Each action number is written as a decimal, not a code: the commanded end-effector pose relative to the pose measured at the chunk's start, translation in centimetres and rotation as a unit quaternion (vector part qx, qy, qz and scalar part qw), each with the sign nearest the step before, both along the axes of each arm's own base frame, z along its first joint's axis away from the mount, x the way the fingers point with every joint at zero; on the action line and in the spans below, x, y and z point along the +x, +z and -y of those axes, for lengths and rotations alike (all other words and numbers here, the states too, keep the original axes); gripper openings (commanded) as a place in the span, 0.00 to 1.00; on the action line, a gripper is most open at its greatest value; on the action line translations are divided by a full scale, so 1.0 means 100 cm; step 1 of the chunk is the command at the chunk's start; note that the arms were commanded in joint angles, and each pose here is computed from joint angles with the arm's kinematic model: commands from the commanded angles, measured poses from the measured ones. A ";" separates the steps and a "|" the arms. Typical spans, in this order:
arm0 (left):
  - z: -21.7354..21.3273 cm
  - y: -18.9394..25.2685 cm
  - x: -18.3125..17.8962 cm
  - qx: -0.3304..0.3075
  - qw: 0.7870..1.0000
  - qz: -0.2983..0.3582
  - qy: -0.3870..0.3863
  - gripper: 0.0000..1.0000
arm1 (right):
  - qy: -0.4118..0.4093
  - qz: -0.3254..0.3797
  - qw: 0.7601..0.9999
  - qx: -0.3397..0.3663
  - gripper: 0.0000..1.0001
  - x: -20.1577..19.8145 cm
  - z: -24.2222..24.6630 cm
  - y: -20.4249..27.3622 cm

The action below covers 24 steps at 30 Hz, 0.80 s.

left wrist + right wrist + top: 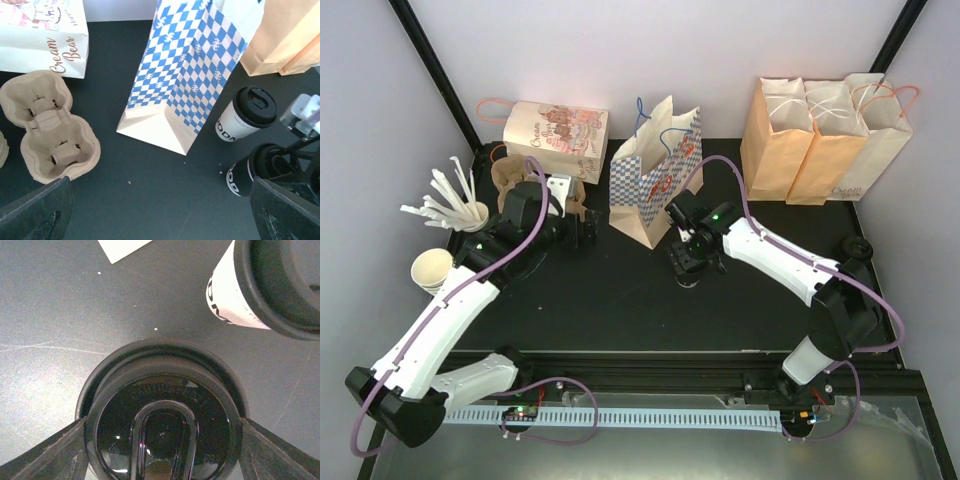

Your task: Pack the takeout coffee

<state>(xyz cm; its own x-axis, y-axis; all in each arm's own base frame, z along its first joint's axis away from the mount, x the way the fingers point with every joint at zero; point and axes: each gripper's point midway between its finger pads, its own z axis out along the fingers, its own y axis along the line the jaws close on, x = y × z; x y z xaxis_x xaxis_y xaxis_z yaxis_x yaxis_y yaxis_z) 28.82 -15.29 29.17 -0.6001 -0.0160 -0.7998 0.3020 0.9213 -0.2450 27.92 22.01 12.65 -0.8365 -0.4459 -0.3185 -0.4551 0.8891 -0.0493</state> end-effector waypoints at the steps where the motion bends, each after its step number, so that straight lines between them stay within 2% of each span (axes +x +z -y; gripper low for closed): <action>1: -0.005 -0.003 0.014 0.007 1.000 0.001 0.006 0.99 | -0.003 0.052 0.998 0.032 0.78 0.006 -0.003 0.037; 7: -0.003 0.003 0.059 -0.002 0.999 -0.016 0.034 0.99 | 0.016 0.065 0.996 0.063 0.74 -0.008 0.001 0.058; 14: 0.026 0.029 0.118 -0.029 1.000 0.006 -0.008 0.99 | 0.047 0.072 0.988 0.127 0.74 -0.034 0.000 0.080; 24: 0.067 0.031 0.183 -0.025 0.997 -0.014 -0.074 0.85 | 0.062 0.101 0.979 0.166 0.73 -0.055 0.011 0.105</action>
<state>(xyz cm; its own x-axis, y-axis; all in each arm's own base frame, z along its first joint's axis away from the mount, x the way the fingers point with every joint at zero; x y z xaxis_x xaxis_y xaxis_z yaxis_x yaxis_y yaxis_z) 45.71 -20.33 32.01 -0.6112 -0.0225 -0.7911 0.3525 0.8873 -0.2976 23.06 20.82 22.15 -0.7156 -0.3881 -0.5808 -0.5462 0.8292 0.1189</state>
